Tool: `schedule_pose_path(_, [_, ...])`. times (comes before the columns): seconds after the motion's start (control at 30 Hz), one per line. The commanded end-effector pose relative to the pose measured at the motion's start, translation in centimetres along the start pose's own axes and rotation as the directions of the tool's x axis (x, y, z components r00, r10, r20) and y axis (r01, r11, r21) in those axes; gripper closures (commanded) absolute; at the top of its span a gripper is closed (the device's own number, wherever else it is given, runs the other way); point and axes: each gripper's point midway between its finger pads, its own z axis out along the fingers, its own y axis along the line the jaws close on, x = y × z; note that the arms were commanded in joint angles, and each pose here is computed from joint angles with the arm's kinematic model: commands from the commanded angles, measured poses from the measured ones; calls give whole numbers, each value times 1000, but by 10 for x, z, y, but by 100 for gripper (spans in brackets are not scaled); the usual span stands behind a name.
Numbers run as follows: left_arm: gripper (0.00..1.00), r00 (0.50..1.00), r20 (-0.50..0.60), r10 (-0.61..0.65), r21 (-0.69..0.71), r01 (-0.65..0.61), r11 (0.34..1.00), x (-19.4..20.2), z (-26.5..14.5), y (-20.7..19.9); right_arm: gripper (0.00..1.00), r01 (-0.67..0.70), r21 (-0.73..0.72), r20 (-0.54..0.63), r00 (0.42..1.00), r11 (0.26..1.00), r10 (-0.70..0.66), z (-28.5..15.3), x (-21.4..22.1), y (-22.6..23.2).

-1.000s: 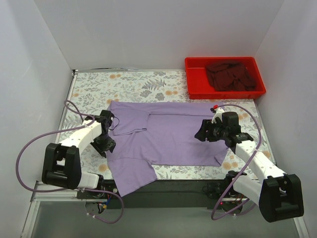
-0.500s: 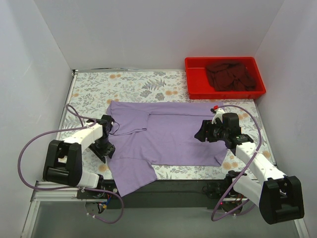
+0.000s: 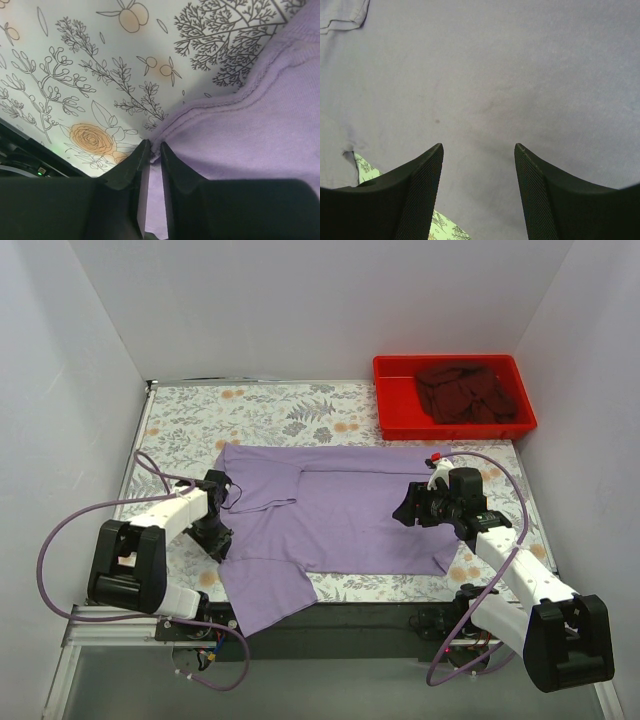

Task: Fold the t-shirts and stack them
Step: Fold the tshirt

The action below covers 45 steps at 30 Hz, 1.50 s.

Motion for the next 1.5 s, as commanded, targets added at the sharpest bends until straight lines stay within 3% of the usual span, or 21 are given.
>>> schedule_pose_path(0.0, [87, 999, -28, -39, 22, 39, 999, 14, 30, -6, 34, 26, -11, 39, 999, 1000, -26, 0, -8, 2])
schedule_pose_path(0.13, [100, 999, -19, -50, 43, 51, 998, 13, 28, -8, 34, 24, 1, 44, 999, 1000, -25, 0, -9, 0])
schedule_pose_path(0.43, [100, 998, 48, -42, 79, 38, 996, -7, -10, -12, 35, 9, 51, 40, 999, 999, -11, -3, -6, -8])
schedule_pose_path(0.67, [100, 992, 125, -4, 245, -26, 969, -22, -44, -31, 32, -68, 270, -36, 996, 960, 81, -17, 7, -39])
schedule_pose_path(0.87, [100, 983, 175, 48, 317, -102, 943, -24, -49, -37, 31, -121, 377, -97, 981, 918, 169, -34, 16, -46])
schedule_pose_path(1.13, [100, 973, 224, 55, 433, -150, 889, -23, -62, -46, 35, -100, 562, -286, 908, 821, 306, -64, 55, -63])
schedule_pose_path(1.27, [100, 969, 237, 64, 474, -173, 864, -23, -68, -52, 36, -81, 654, -321, 871, 752, 372, -78, 72, -74])
schedule_pose_path(1.47, [100, 966, 249, 73, 514, -195, 835, -20, -74, -56, 37, -63, 701, -357, 832, 710, 426, -83, 91, -74])
